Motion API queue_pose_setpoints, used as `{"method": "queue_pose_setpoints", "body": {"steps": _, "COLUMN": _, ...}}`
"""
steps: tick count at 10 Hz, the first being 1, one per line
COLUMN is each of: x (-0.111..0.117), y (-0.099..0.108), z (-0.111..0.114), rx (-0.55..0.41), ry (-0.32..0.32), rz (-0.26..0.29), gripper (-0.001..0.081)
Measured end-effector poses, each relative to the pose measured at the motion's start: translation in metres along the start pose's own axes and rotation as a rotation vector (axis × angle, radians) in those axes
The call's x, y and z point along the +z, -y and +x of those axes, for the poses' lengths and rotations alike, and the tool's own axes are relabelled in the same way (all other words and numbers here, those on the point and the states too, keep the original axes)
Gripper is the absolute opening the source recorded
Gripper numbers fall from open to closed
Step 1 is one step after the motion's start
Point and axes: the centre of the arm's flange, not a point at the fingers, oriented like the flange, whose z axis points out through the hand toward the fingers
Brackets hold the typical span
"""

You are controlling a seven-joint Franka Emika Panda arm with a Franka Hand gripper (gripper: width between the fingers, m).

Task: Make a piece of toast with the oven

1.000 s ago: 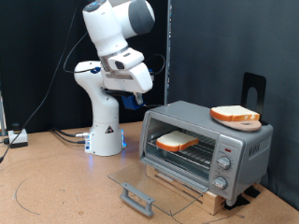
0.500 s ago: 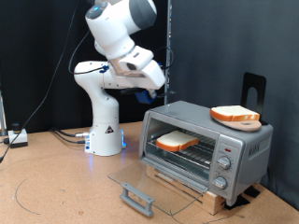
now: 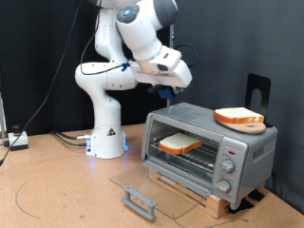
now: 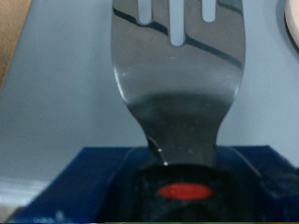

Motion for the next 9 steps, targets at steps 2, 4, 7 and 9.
{"method": "queue_pose_setpoints", "body": {"steps": 2, "x": 0.018, "y": 0.015, "z": 0.019, "rx": 0.000, "ry": 0.014, "rz": 0.016, "gripper": 0.0413}}
{"method": "queue_pose_setpoints", "body": {"steps": 4, "x": 0.032, "y": 0.029, "z": 0.026, "rx": 0.017, "ry": 0.033, "rz": 0.009, "gripper": 0.0413}}
{"method": "queue_pose_setpoints", "body": {"steps": 7, "x": 0.053, "y": 0.034, "z": 0.016, "rx": 0.057, "ry": 0.076, "rz": -0.054, "gripper": 0.0413}}
{"method": "queue_pose_setpoints", "body": {"steps": 9, "x": 0.072, "y": 0.033, "z": 0.013, "rx": 0.065, "ry": 0.079, "rz": -0.069, "gripper": 0.0413}}
